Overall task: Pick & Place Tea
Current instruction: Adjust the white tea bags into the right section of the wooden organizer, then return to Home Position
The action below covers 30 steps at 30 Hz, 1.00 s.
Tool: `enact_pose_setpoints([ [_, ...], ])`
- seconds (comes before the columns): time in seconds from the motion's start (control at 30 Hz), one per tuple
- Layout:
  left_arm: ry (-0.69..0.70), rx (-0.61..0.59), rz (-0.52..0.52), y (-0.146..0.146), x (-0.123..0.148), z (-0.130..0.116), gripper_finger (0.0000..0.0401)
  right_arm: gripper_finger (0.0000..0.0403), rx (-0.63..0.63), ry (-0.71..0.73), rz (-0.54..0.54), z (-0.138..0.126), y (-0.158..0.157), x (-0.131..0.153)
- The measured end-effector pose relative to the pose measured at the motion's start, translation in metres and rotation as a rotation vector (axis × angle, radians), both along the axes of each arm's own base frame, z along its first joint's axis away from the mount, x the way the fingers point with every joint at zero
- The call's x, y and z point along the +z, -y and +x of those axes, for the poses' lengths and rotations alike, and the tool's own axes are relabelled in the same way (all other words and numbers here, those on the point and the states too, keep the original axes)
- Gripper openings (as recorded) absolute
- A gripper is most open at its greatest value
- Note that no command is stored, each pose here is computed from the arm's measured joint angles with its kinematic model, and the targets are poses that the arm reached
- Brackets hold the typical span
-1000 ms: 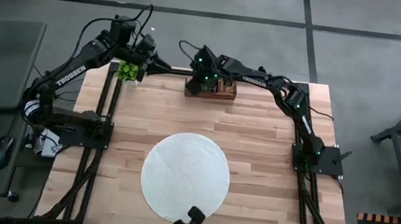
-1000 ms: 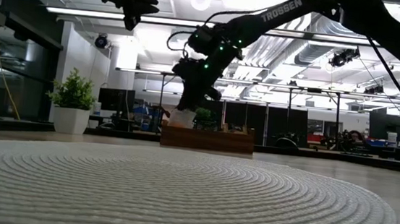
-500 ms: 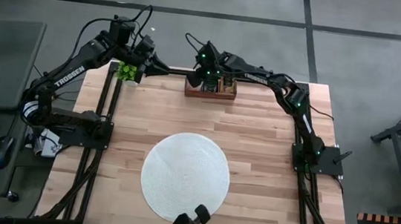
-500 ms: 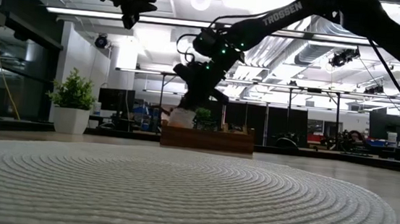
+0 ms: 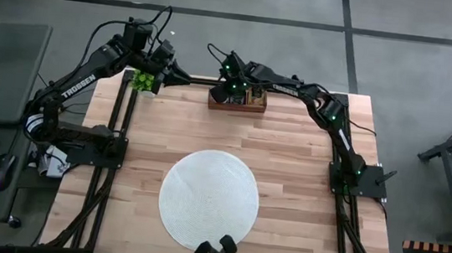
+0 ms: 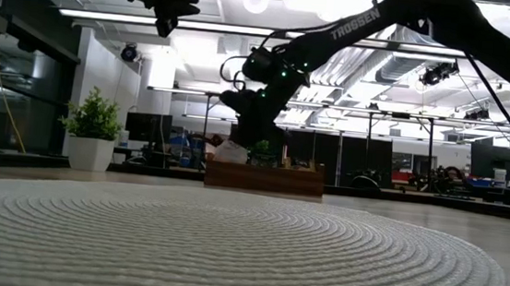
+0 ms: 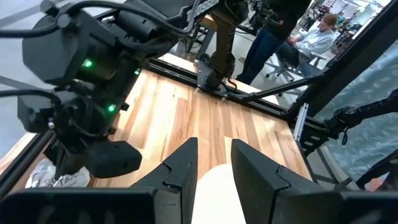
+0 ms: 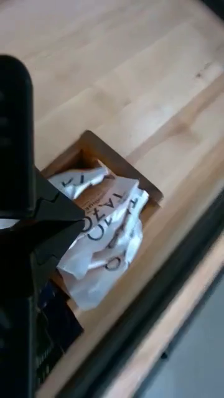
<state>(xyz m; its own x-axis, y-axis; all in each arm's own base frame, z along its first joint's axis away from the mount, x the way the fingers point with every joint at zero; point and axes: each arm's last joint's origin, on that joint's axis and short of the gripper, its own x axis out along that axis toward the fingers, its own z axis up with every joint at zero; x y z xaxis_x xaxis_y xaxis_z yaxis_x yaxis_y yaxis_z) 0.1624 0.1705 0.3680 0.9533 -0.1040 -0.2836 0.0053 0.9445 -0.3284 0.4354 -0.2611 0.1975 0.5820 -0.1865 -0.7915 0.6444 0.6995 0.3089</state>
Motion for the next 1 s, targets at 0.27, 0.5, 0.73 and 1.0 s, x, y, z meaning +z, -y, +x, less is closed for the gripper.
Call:
enact_pose_setpoints([
  [0.27, 0.009, -0.021, -0.012, 0.001, 0.0, 0.0, 0.0096, 0.0, -0.023, 0.002, -0.03, -0.002, 0.006, 0.006],
  [0.5, 0.0, -0.021, -0.025, 0.002, -0.001, -0.001, 0.0096, 0.0, -0.022, 0.026, -0.039, -0.009, 0.011, 0.018],
  [0.73, -0.003, -0.021, -0.028, 0.002, -0.001, -0.001, 0.0096, 0.0, 0.074, 0.128, -0.002, -0.005, 0.002, 0.034],
  [1.0, 0.003, -0.017, -0.017, 0.001, 0.0, 0.0, 0.0096, 0.0, 0.175, 0.012, 0.019, 0.004, -0.031, 0.027],
])
